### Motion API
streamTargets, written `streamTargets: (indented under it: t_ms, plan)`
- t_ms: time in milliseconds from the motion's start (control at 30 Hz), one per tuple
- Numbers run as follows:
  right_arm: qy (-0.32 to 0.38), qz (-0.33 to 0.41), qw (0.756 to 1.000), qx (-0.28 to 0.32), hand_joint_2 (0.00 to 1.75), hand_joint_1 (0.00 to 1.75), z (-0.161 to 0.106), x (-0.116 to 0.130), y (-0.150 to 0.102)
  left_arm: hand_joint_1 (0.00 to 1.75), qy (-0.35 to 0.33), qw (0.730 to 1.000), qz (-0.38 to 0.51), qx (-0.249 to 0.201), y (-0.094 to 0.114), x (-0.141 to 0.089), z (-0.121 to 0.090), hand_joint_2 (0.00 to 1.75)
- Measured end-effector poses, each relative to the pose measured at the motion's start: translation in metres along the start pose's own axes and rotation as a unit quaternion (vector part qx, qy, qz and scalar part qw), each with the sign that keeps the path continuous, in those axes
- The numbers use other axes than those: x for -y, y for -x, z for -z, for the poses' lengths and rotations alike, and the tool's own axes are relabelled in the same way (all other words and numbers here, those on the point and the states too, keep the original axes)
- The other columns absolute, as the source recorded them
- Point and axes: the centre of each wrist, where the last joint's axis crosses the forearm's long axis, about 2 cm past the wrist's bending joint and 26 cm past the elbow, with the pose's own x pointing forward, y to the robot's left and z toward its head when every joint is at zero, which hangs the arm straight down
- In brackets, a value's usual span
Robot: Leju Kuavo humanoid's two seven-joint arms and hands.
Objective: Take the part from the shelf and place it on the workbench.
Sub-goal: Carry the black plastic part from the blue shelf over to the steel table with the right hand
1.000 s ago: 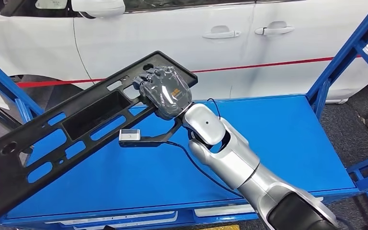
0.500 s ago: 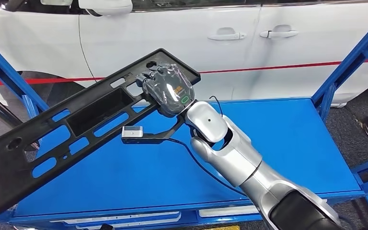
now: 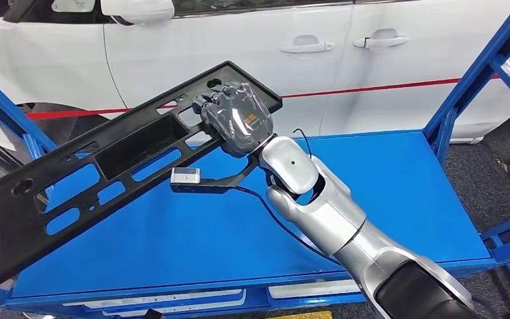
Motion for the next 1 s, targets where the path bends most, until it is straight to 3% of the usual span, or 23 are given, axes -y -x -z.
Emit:
streamTargets:
  t_ms: [1000]
  plan:
    - [0.041, 0.011, 0.999, -0.023, 1.75, 1.75, -0.005, 0.009, 0.008, 0.0, -0.006, 1.0, 0.015, -0.006, -0.001, 0.0, 0.001, 1.75]
